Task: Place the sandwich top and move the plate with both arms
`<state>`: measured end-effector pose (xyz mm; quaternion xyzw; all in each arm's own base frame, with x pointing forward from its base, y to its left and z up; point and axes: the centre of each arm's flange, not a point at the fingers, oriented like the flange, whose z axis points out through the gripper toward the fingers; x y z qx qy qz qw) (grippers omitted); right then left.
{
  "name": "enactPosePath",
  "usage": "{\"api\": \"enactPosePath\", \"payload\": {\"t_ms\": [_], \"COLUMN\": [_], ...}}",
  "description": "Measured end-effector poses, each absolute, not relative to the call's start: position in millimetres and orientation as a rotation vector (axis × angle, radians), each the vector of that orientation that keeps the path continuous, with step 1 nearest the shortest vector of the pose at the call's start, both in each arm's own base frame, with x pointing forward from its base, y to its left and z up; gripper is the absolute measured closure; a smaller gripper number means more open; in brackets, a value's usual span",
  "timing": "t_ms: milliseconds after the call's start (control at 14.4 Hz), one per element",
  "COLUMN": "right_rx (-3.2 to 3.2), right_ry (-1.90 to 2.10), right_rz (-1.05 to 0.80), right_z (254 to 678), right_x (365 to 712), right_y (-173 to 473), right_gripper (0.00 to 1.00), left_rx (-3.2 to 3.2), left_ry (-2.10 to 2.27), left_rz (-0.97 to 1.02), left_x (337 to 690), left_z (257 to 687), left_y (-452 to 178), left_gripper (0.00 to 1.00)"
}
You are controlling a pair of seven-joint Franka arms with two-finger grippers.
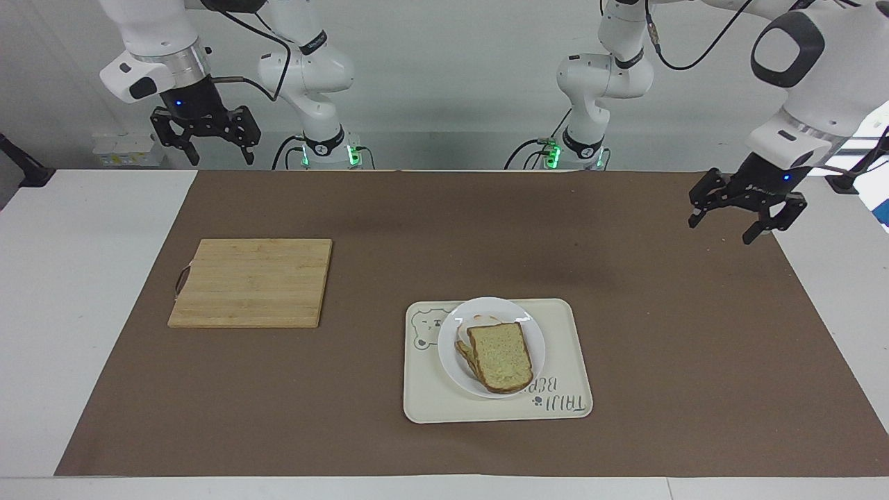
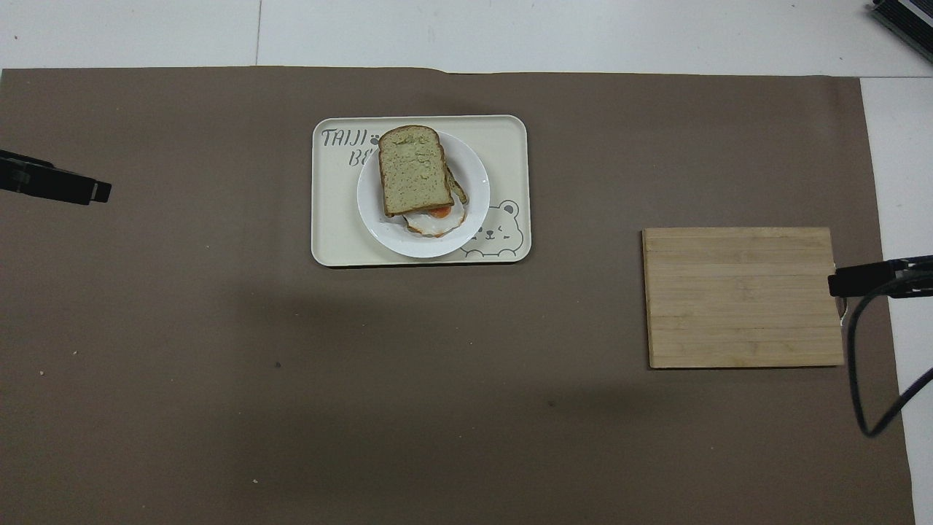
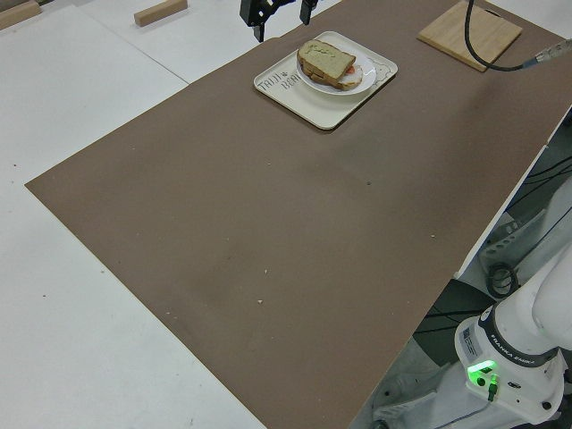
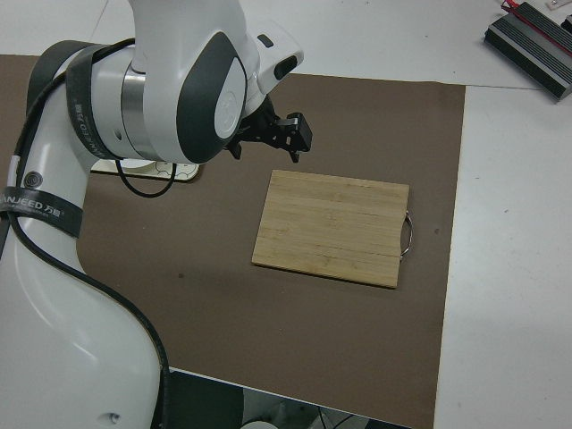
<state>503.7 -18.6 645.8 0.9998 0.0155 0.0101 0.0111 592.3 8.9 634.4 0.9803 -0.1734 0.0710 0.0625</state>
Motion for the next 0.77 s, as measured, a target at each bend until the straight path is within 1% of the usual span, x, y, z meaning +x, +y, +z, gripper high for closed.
{"api": "enactPosePath", "payload": {"t_ms": [139,279,557,766], "right_rx": [3.119,3.119,3.119,3.119], "right_ry": [0.048,0.048,0.048,0.048], "right_rz": [0.032,0.032,0.032,0.032], "right_z": [645.8,645.8,645.8,645.8], "right_x": [503.7,503.7,503.7,503.7], "right_y": [-18.6,-18.6,-18.6,-18.6], "right_gripper": [0.00,0.00,0.00,0.00], "left_rx": [2.981,3.003,3.000,3.031], "left_ry": [-0.521,-0.511,-0.503,-0.503], "left_rz": [0.200,0.191,0.188,0.117], "left_x": [582.3,573.7,555.0,541.7], "left_z": [660.8,677.9,697.4,698.4], "left_y": [17.7,19.0,11.2,16.6], "left_gripper": [0.00,0.00,0.00,0.00]}}
